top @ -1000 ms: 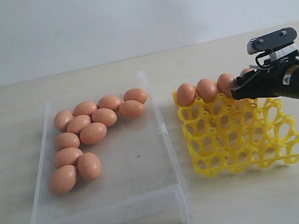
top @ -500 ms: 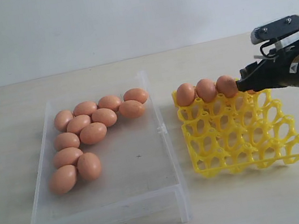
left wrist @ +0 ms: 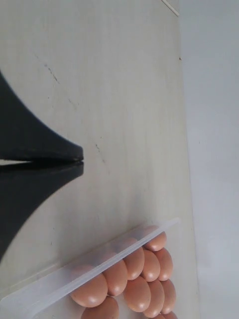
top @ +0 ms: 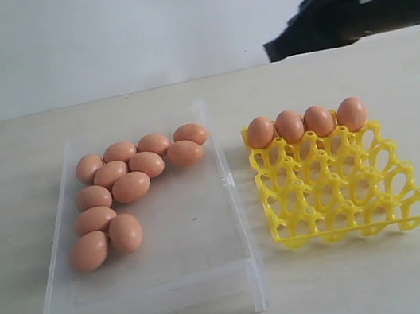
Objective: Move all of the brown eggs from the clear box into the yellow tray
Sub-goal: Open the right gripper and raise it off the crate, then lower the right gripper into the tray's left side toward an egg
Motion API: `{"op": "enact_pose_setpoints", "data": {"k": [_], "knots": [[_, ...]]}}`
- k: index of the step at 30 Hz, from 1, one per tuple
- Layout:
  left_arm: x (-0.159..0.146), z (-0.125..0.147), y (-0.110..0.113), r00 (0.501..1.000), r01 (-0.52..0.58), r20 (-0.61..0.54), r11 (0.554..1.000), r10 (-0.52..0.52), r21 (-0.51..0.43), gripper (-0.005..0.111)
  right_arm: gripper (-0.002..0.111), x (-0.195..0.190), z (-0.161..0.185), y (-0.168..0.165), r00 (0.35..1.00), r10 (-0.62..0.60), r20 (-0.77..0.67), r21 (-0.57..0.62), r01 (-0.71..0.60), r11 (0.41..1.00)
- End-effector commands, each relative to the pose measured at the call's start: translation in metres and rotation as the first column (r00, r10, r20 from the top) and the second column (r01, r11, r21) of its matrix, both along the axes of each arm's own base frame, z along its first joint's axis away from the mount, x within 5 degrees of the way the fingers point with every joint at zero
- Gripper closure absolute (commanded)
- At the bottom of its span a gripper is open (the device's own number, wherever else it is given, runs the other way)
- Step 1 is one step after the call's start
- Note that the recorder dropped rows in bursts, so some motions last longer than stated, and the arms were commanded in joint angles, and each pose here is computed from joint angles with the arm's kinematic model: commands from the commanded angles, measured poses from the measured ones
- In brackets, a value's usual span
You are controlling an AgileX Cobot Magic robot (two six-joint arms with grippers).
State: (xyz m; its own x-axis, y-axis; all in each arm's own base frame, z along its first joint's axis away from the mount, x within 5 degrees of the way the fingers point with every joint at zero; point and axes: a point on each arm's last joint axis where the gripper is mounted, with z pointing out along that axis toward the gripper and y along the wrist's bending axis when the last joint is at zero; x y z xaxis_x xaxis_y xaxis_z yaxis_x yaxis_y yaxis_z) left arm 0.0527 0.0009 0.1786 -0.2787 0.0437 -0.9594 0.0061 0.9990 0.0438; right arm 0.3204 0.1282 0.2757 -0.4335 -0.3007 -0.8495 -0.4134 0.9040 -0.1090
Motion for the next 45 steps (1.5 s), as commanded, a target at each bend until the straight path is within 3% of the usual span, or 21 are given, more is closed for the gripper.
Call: {"op": "enact_pose_setpoints", "data": {"k": [1,3,5,6,9,13,17,19,23,28,37,45], "knots": [[0.000,0.002,0.000,1.000,-0.003,0.004,1.000,0.003,0.003,0.107,0.108,-0.005,0.010,0.052,0.991,0.083,-0.108,0.054,-0.078,0.996],[0.000,0.002,0.000,1.000,-0.003,0.004,1.000,0.003,0.003,0.107,0.108,-0.005,0.008,0.072,0.981,0.151,-0.121,0.022,-0.150,0.988],[0.000,0.002,0.000,1.000,-0.003,0.004,1.000,0.003,0.003,0.107,0.108,-0.006,0.004,0.093,0.950,0.288,-0.121,-0.130,-0.303,0.944],[0.000,0.002,0.000,1.000,-0.003,0.004,1.000,0.003,0.003,0.107,0.108,-0.008,0.000,0.101,0.926,0.349,-0.141,-0.203,-0.372,0.906],[0.000,0.002,0.000,1.000,-0.003,0.004,1.000,0.003,0.003,0.107,0.106,-0.012,-0.017,0.125,0.814,0.550,-0.187,-0.416,-0.573,0.706],[0.000,0.002,0.000,1.000,-0.003,0.004,1.000,0.003,0.003,0.107,0.082,-0.015,-0.042,0.147,0.657,0.717,-0.230,-0.586,-0.682,0.437],[0.000,0.002,0.000,1.000,-0.003,0.004,1.000,0.003,0.003,0.107,0.053,-0.015,-0.062,0.161,0.552,0.796,-0.247,-0.649,-0.704,0.288],[0.000,0.002,0.000,1.000,-0.003,0.004,1.000,0.003,0.003,0.107,0.045,-0.016,-0.067,0.169,0.534,0.818,-0.212,-0.660,-0.696,0.283],[0.000,0.002,0.000,1.000,-0.003,0.004,1.000,0.003,0.003,0.107,0.045,-0.017,-0.074,0.181,0.536,0.829,-0.162,-0.659,-0.684,0.313],[0.000,0.002,0.000,1.000,-0.003,0.004,1.000,0.003,0.003,0.107,0.045,-0.012,-0.085,0.196,0.482,0.858,-0.178,-0.686,-0.686,0.243],[0.000,0.002,0.000,1.000,-0.003,0.004,1.000,0.003,0.003,0.107,0.045,0.005,-0.109,0.217,0.509,0.842,-0.179,-0.610,-0.729,0.311],[0.000,0.002,0.000,1.000,-0.003,0.004,1.000,0.003,0.003,0.107,0.049,0.012,-0.129,0.226,0.506,0.837,-0.207,-0.589,-0.748,0.306]]}}
